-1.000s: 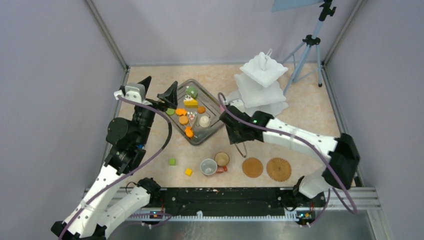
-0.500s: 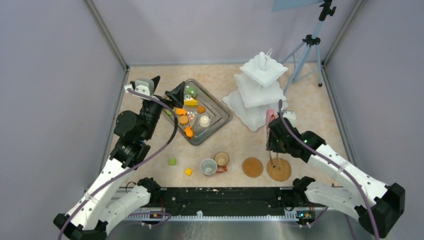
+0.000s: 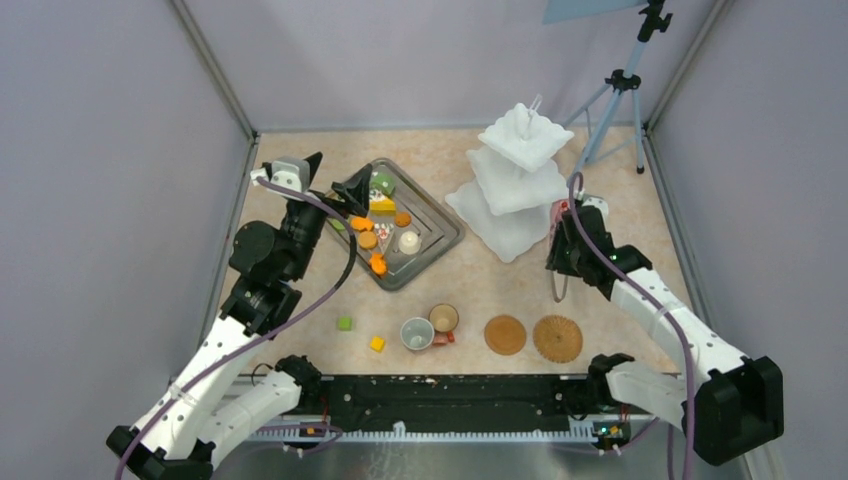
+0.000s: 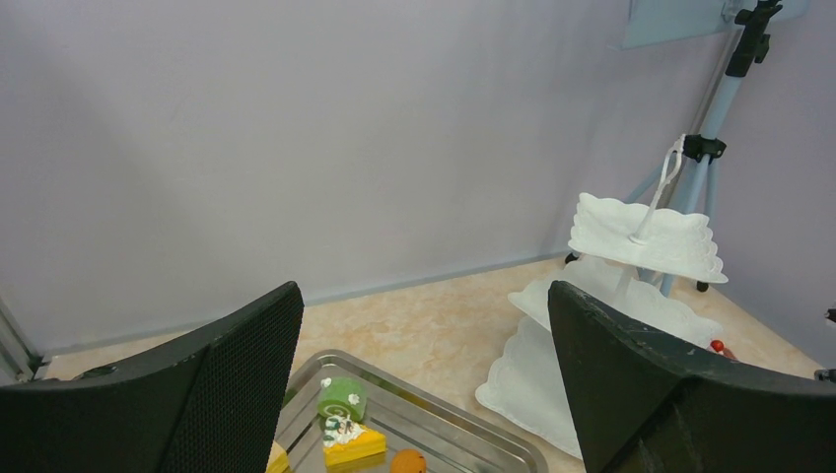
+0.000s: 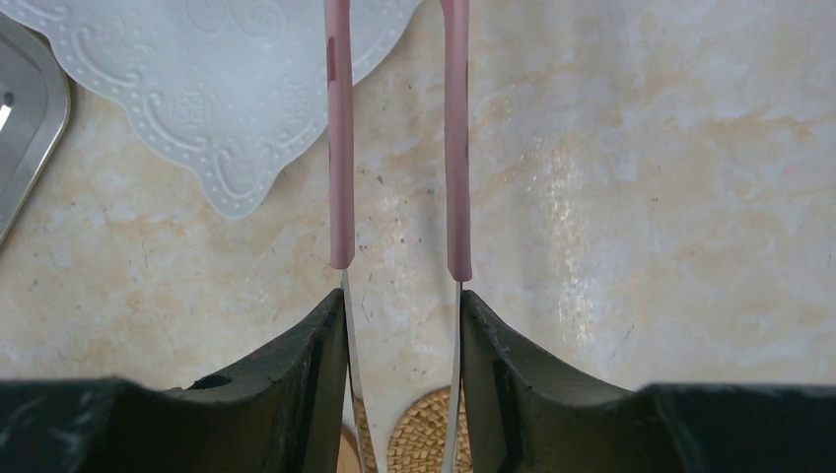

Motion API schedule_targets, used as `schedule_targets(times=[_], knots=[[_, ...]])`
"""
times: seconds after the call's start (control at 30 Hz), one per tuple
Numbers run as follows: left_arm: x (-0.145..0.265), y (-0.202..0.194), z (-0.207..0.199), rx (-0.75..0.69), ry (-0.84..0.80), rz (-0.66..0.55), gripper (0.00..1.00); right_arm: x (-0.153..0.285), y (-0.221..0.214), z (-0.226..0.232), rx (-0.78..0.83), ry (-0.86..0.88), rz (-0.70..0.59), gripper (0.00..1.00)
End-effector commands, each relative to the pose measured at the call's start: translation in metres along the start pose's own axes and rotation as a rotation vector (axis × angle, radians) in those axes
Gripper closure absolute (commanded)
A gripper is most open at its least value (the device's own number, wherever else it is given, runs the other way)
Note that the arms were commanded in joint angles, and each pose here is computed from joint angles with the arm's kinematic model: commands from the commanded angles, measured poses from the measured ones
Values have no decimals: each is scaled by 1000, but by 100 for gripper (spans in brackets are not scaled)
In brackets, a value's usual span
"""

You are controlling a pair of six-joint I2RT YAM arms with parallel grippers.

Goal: Serve the afternoon tea

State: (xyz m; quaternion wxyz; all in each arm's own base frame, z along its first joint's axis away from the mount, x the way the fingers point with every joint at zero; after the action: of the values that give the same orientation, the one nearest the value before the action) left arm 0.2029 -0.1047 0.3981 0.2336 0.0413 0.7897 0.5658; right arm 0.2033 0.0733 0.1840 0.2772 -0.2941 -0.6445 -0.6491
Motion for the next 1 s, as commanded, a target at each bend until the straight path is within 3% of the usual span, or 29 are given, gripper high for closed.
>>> schedule_targets(times=[0.0,0.2,0.97], knots=[[1,8,-4,15,-26,-42,1,-16,30,4,51,75,-125,78],[4,13,-3,11,-21,-59,1,-41,34,5,72,65,-65,80],[6,15,-4,18,-32,-68,1,-91,39,-2,202,76,-56,79]])
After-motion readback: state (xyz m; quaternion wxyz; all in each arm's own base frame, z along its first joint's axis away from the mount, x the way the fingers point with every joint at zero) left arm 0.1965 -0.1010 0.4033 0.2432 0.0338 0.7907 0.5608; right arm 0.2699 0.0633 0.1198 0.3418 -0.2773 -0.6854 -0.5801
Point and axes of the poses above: each gripper's point midway between its finger pads, its own x axis back along the fingers, its own z axis along the line the jaws close on, y = z × x, the point moved 9 cm from there along x, back along the fingers, and after that the axes turned 11 degrees about x, right-handed, at the moved point
